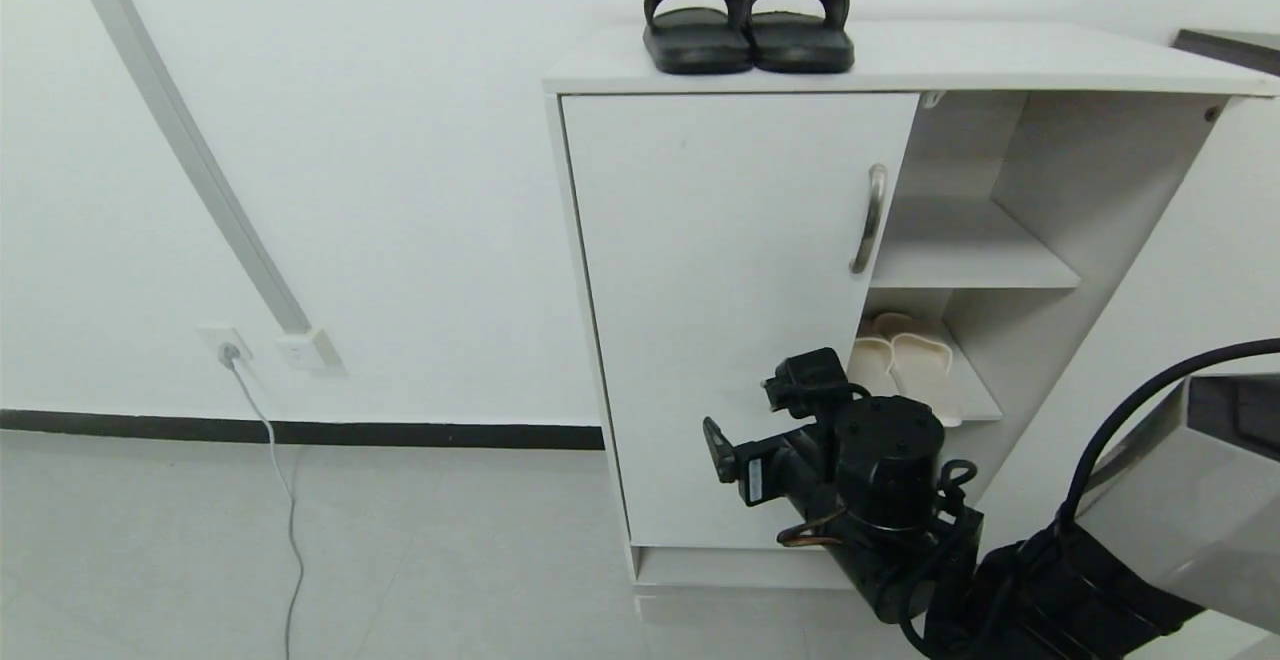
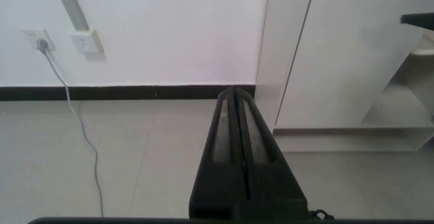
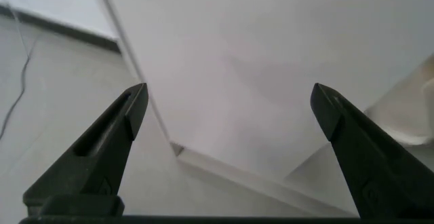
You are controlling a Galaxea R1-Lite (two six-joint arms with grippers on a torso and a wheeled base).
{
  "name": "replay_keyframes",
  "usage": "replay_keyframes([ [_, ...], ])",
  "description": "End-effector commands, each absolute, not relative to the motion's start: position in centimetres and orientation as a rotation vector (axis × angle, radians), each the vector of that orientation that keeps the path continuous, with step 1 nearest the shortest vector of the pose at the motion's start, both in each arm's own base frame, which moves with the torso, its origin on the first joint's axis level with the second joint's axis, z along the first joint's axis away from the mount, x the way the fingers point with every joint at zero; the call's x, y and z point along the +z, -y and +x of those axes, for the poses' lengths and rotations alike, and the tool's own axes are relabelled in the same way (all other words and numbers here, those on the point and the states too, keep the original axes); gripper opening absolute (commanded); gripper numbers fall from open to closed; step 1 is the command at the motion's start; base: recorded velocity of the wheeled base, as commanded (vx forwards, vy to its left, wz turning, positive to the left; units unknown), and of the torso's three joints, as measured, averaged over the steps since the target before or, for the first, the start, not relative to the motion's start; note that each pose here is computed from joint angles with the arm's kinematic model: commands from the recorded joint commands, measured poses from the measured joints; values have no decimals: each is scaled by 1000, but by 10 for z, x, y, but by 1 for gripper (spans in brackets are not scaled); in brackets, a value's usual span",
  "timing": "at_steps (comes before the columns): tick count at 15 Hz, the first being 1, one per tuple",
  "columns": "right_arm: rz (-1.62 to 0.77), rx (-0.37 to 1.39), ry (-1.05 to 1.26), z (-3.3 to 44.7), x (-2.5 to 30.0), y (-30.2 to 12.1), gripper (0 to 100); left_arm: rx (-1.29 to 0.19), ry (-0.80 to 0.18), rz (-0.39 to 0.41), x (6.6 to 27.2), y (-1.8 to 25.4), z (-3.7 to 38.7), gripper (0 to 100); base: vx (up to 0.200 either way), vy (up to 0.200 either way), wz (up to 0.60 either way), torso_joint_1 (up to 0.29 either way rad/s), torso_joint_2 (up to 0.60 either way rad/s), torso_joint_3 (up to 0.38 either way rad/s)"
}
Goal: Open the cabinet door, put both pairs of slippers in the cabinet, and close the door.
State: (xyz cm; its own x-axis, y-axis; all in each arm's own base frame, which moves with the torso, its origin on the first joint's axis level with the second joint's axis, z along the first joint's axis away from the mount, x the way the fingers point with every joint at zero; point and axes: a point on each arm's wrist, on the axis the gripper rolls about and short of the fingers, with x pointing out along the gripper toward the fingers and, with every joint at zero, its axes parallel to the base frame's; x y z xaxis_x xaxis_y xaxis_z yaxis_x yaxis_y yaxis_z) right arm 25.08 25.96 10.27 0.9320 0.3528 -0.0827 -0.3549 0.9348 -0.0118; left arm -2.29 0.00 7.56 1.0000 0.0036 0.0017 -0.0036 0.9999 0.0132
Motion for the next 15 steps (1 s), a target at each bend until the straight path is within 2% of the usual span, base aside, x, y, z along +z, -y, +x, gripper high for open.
replay_keyframes([
  [1, -31, 362, -84, 251, 102, -259, 100, 5, -2, 12, 75, 0, -23, 0, 0, 0, 0, 27, -525, -349],
  [7, -30, 364, -83, 251, 102, -260, 100, 5, -2, 12, 75, 0, -23, 0, 0, 0, 0, 101, -469, -347],
  [15, -29, 365, -81, 250, 103, -260, 100, 5, -2, 12, 75, 0, -23, 0, 0, 0, 0, 169, -482, -321],
])
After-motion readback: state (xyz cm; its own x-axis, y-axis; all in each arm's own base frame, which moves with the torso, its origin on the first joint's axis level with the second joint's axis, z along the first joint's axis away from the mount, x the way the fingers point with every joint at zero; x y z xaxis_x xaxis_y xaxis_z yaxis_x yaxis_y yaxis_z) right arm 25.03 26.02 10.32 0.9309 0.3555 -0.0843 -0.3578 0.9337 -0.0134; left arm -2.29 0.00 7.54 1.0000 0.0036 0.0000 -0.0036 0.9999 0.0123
